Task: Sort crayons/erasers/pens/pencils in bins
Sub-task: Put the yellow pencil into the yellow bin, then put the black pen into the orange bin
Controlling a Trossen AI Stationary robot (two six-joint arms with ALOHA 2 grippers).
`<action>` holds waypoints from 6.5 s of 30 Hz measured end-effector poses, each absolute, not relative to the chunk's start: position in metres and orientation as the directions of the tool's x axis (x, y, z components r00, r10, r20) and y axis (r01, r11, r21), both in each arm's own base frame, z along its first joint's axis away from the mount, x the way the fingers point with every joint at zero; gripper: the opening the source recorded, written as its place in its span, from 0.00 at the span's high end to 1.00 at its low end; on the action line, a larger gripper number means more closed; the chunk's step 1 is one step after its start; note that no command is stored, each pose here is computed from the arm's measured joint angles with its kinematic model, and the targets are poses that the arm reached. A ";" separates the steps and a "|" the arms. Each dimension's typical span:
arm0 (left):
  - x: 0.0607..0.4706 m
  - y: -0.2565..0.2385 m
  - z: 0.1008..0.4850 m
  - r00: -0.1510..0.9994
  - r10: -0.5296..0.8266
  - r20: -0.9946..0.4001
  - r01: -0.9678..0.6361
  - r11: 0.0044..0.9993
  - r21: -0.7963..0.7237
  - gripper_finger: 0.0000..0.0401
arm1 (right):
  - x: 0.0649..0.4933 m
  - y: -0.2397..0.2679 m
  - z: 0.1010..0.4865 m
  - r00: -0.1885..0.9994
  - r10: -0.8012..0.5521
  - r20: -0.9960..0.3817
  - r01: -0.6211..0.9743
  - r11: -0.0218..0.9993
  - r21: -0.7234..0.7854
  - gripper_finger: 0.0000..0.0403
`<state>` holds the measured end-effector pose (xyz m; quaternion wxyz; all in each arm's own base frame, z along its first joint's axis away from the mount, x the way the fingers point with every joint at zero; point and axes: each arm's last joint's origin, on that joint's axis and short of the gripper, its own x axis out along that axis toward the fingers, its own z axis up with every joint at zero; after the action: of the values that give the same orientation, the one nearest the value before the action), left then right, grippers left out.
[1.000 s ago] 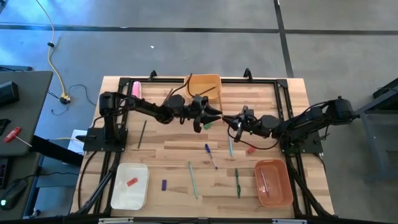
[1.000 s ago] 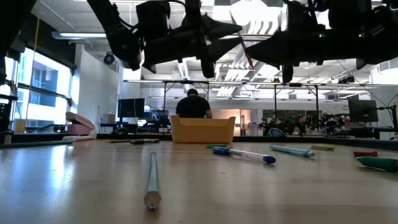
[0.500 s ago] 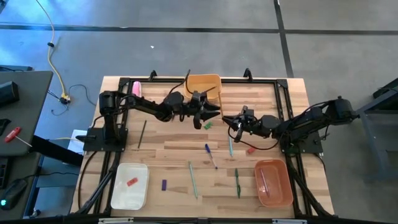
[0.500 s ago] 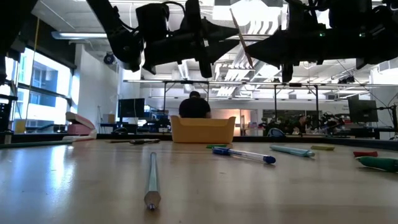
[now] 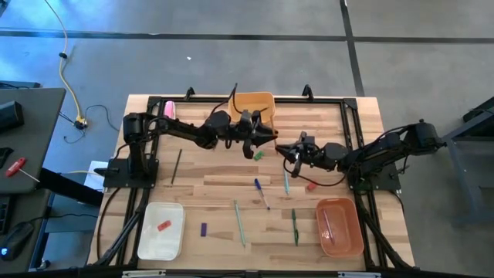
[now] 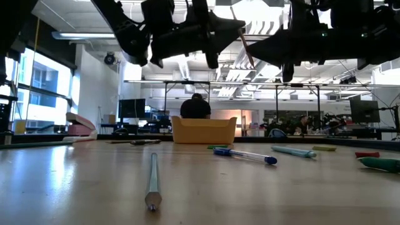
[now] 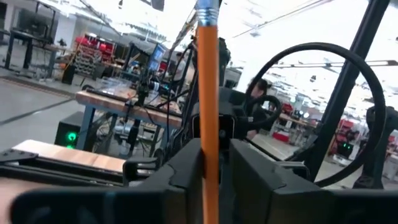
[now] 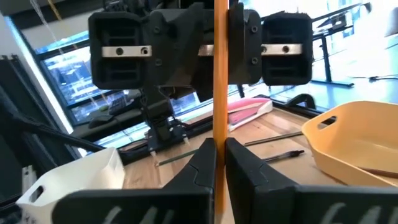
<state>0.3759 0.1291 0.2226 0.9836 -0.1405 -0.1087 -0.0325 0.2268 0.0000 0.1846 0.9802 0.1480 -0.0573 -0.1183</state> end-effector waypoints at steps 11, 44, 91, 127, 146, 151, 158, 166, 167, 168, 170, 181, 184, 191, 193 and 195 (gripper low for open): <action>0.361 0.137 0.247 0.987 -0.053 0.150 0.086 0.971 -0.223 0.97 | 0.227 0.001 0.182 0.969 -0.242 0.054 0.220 0.939 0.265 0.73; 0.375 0.298 0.222 0.462 0.354 -0.813 -0.366 0.911 0.188 0.97 | 0.225 -0.011 0.162 0.915 -0.377 -0.142 0.382 0.924 0.012 0.99; 0.356 0.307 0.231 0.321 0.423 -0.848 -0.363 0.881 0.302 0.99 | 0.225 -0.011 0.162 0.915 -0.376 -0.147 0.380 0.925 -0.002 1.00; 0.208 0.099 0.183 0.507 0.341 -0.792 -0.684 0.718 -0.128 1.00 | 0.224 -0.006 0.159 0.917 -0.356 -0.180 0.358 0.933 -0.019 1.00; 0.206 0.088 0.147 0.513 0.473 -0.717 -0.784 0.598 -0.167 0.74 | 0.224 -0.006 0.158 0.915 -0.356 -0.190 0.358 0.933 -0.023 1.00; 0.208 0.088 0.135 0.494 0.427 -0.757 -0.778 0.606 -0.166 0.65 | 0.224 -0.006 0.158 0.915 -0.356 -0.190 0.358 0.933 -0.023 1.00; 0.209 0.091 0.122 0.408 0.476 -0.779 -0.825 0.557 -0.092 0.61 | 0.224 -0.006 0.158 0.915 -0.356 -0.190 0.358 0.933 -0.023 1.00; 0.215 0.097 0.107 0.400 0.466 -0.789 -0.820 0.567 -0.081 0.61 | 0.224 -0.006 0.158 0.915 -0.356 -0.190 0.358 0.933 -0.023 1.00; 0.216 0.098 0.105 0.404 0.467 -0.787 -0.818 0.569 -0.083 0.61 | 0.224 -0.006 0.158 0.915 -0.356 -0.190 0.358 0.933 -0.023 1.00; 0.217 0.099 0.103 0.405 0.470 -0.784 -0.818 0.569 -0.082 0.62 | 0.224 -0.006 0.158 0.915 -0.356 -0.190 0.358 0.933 -0.023 1.00; 0.218 0.099 0.100 0.396 0.473 -0.787 -0.819 0.569 -0.070 0.64 | 0.224 -0.006 0.158 0.915 -0.356 -0.190 0.359 0.933 -0.023 1.00; 0.218 0.099 0.096 0.391 0.445 -0.806 -0.767 0.641 -0.018 0.96 | 0.224 -0.006 0.158 0.915 -0.356 -0.190 0.359 0.933 -0.022 1.00; 0.216 0.097 0.099 0.394 0.423 -0.816 -0.749 0.662 -0.018 0.95 | 0.224 -0.006 0.158 0.915 -0.356 -0.190 0.358 0.933 -0.022 1.00; 0.204 0.085 0.119 0.424 0.348 -0.836 -0.702 0.710 -0.060 0.96 | 0.224 -0.006 0.158 0.915 -0.356 -0.190 0.359 0.933 -0.022 1.00; 0.203 0.083 0.130 0.484 0.346 -0.804 -0.677 0.730 -0.094 0.96 | 0.224 -0.006 0.157 0.914 -0.356 -0.197 0.361 0.933 -0.011 1.00; 0.199 0.080 0.136 0.547 0.346 -0.762 -0.657 0.741 -0.135 0.96 | 0.223 -0.006 0.154 0.908 -0.356 -0.222 0.361 0.932 -0.019 1.00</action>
<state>0.1992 0.0799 0.1356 0.8545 -0.2078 0.3747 0.2936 0.2234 -0.0059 0.1543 0.9766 0.0111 0.1116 -0.1836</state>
